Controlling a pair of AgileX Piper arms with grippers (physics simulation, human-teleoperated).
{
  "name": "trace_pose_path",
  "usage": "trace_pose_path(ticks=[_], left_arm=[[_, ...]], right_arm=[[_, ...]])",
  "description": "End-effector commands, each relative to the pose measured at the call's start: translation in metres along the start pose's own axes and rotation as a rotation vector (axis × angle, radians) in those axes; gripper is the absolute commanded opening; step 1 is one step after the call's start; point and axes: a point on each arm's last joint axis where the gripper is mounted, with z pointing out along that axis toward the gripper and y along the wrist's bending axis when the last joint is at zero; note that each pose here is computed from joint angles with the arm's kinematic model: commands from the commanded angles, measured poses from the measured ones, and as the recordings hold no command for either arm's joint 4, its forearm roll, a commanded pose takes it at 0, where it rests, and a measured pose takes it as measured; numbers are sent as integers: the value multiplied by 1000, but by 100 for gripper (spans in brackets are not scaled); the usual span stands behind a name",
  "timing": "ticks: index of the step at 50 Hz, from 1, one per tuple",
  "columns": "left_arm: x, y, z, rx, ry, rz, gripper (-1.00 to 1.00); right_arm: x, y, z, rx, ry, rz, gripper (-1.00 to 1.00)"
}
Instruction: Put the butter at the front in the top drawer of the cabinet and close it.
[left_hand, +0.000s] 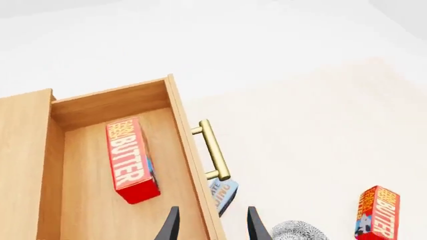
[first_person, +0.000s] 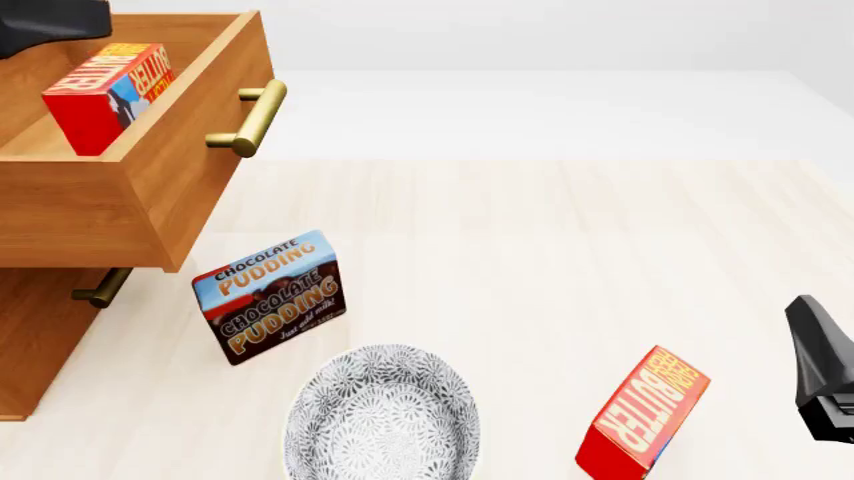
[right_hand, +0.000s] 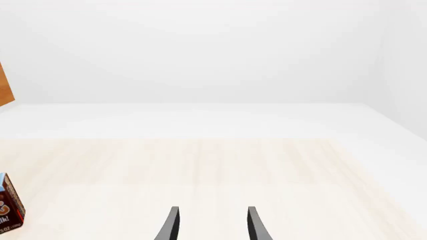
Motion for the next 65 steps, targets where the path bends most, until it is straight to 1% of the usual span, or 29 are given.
trace_pose_path(ticks=[1, 4, 7, 11, 15, 17, 20, 25, 26, 27, 28, 32, 33, 34, 35, 37, 38, 40, 42, 49, 51, 53, 55, 59, 64, 65], left_arm=[[-2, -16, 6, 91, -17, 33, 100], [-3, -22, 15, 122, -17, 39, 100], [-1, -26, 26, 135, -9, 47, 100], [-3, -36, 39, 173, -7, 47, 100], [-3, -37, 42, 178, -9, 47, 100], [-4, -47, 53, 212, -9, 53, 100], [-4, -51, 59, 223, -17, 60, 100], [-3, -60, 72, 248, -24, 49, 100], [-2, -62, 75, 255, -22, 46, 100], [-1, -71, 76, 288, -33, 28, 100], [2, -74, 80, 298, -24, 8, 100], [5, -79, 88, 310, -33, 9, 100], [8, -88, 96, 333, -21, 9, 100], [8, -88, 96, 333, -21, 9, 100], [11, -95, 103, 352, -15, 0, 100], [12, -96, 109, 346, -12, 6, 100], [14, -102, 112, 364, -8, 0, 100], [14, -103, 116, 360, -13, 6, 100], [18, -112, 123, 384, -7, 10, 100], [24, -118, 153, 370, -1, 2, 100], [27, -122, 162, 369, 12, 0, 100], [33, -128, 175, 369, 41, 6, 100], [33, -128, 181, 365, 37, -2, 100], [39, -133, 199, 359, 58, 0, 100], [43, -134, 213, 347, 75, 1, 100], [45, -129, 222, 326, 85, 12, 100]], right_arm=[[0, 0, 0, 0, 0, 0, 100], [0, 0, 0, 0, 0, 0, 100], [0, 0, 0, 0, 0, 0, 100], [0, 0, 0, 0, 0, 0, 100], [0, 0, 0, 0, -1, 0, 100], [0, 0, 0, 0, 0, 0, 100], [0, 0, 0, 0, 0, 0, 100], [0, 0, 0, 0, 0, 0, 100], [0, 0, 0, 0, 0, 0, 100], [0, 0, 0, 0, 0, 0, 100], [0, 0, 0, 0, 0, 0, 100], [0, 0, 0, 0, 0, 0, 100], [0, 0, 0, 0, 0, 0, 100], [0, 0, 0, 0, 0, 0, 100], [0, 0, 0, 0, 0, 0, 100], [0, 0, 0, 0, 0, 0, 100], [0, 0, 0, 0, 0, 0, 100], [0, 0, 0, 0, 0, 0, 100], [0, 0, 0, 0, 0, 0, 100], [0, 0, 0, 0, 0, 0, 100], [0, 0, 0, 0, 0, -1, 100], [0, 0, 0, 0, 0, 0, 100], [0, 0, 0, 0, 0, 0, 100], [0, 0, 0, 0, -1, 0, 100], [0, 0, 0, 0, 0, 0, 100], [0, 0, 0, 0, 0, 0, 100]])
